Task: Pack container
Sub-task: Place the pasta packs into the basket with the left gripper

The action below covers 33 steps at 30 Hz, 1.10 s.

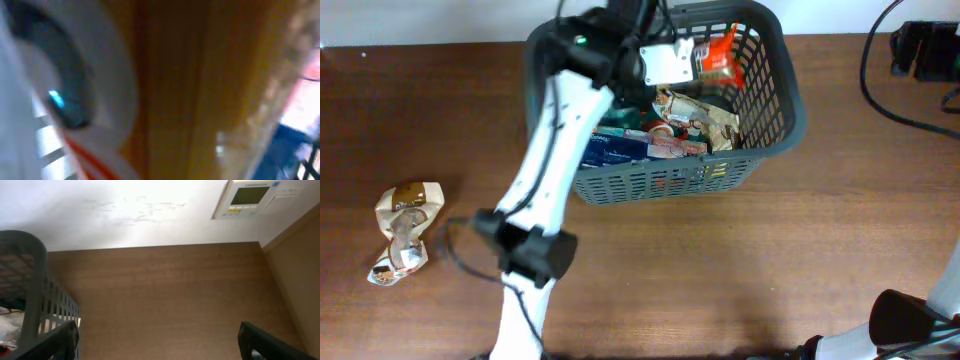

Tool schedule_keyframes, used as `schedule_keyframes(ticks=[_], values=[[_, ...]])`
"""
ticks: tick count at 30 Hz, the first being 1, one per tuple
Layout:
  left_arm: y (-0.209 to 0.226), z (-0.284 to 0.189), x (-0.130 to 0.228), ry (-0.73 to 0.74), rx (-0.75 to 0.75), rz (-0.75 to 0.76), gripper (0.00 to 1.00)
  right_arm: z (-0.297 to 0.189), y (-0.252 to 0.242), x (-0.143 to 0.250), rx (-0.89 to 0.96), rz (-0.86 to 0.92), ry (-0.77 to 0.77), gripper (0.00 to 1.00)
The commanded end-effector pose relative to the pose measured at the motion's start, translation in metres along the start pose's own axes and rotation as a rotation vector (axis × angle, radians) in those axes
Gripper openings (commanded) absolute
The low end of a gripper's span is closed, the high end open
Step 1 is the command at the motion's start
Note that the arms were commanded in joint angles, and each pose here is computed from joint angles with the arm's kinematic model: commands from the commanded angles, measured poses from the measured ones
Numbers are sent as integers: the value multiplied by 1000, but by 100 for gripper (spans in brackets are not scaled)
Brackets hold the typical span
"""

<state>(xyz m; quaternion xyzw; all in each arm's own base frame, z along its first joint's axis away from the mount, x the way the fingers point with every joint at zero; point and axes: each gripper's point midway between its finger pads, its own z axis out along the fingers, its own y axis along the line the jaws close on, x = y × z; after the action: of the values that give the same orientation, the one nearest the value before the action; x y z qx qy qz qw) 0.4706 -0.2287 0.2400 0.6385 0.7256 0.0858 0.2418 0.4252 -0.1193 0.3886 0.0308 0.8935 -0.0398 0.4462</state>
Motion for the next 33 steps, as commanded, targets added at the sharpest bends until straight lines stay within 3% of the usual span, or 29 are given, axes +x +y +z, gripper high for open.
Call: schedule_keyframes(ticks=[1, 3, 4, 10, 17, 20, 26, 29, 33], values=[[4, 15, 2, 27, -13, -82, 2, 0, -4, 1, 14, 8, 3, 99], [5, 20, 1, 26, -16, -112, 43, 0, -4, 1, 14, 8, 3, 99], [7, 20, 0, 22, -24, -125, 99, 0, -4, 1, 14, 8, 3, 99], [12, -13, -2, -4, -57, -201, 99, 0, -4, 1, 14, 8, 3, 99], [17, -135, 29, 12, -231, -299, 99, 0, -4, 1, 14, 8, 3, 99], [16, -184, 70, 80, -331, -460, 99, 0, -4, 1, 14, 8, 3, 99], [28, -268, 164, 43, -534, -907, 99, 0, -4, 1, 14, 8, 3, 99], [8, -293, 222, 71, -557, -1059, 95, 0, -4, 1, 14, 8, 3, 99], [-32, -290, 281, 168, -586, -1198, 98, 0, -4, 1, 14, 8, 3, 99]])
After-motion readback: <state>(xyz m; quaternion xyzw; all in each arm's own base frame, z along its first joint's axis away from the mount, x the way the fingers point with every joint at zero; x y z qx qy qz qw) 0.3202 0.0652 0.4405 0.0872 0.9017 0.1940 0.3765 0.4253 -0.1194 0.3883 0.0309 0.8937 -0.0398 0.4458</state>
